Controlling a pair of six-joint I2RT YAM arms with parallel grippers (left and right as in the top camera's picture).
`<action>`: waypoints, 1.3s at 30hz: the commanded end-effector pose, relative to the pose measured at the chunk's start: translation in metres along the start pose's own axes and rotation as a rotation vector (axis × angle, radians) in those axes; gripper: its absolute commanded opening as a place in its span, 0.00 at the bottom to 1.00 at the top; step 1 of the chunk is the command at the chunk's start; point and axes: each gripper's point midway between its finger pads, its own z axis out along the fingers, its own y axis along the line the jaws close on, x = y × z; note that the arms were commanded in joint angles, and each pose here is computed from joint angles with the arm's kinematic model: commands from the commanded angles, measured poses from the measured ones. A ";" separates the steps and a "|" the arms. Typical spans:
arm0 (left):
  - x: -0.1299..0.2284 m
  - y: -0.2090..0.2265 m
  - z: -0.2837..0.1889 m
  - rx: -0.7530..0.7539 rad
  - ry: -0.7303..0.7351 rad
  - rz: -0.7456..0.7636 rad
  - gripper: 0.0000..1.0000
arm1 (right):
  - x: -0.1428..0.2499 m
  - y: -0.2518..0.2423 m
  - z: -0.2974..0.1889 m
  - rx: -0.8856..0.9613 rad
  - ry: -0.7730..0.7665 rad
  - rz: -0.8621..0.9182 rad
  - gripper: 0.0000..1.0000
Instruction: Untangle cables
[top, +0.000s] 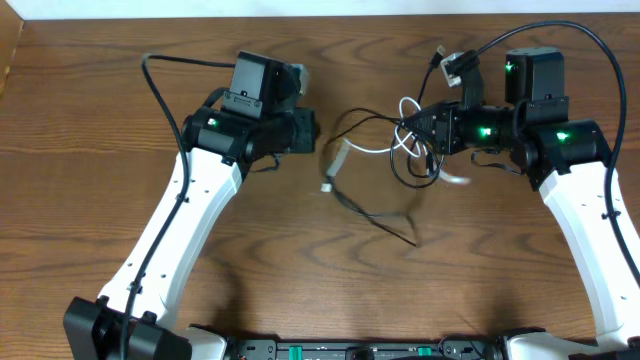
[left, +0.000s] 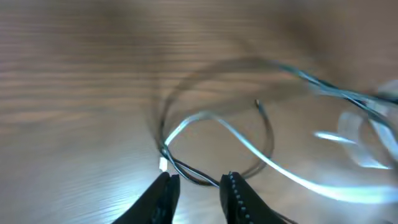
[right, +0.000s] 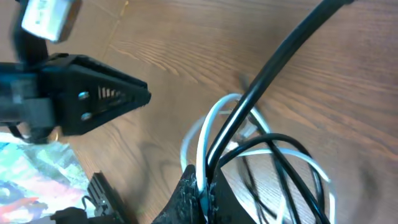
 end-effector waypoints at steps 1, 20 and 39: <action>0.006 -0.060 -0.016 0.338 0.044 0.064 0.31 | -0.003 -0.004 -0.003 0.015 -0.010 -0.007 0.01; 0.012 -0.122 0.034 0.571 0.169 -0.053 0.48 | 0.000 -0.005 -0.003 0.021 0.002 0.001 0.01; 0.026 -0.134 0.079 0.582 0.232 -0.064 0.38 | 0.002 -0.009 -0.003 0.045 0.008 0.009 0.01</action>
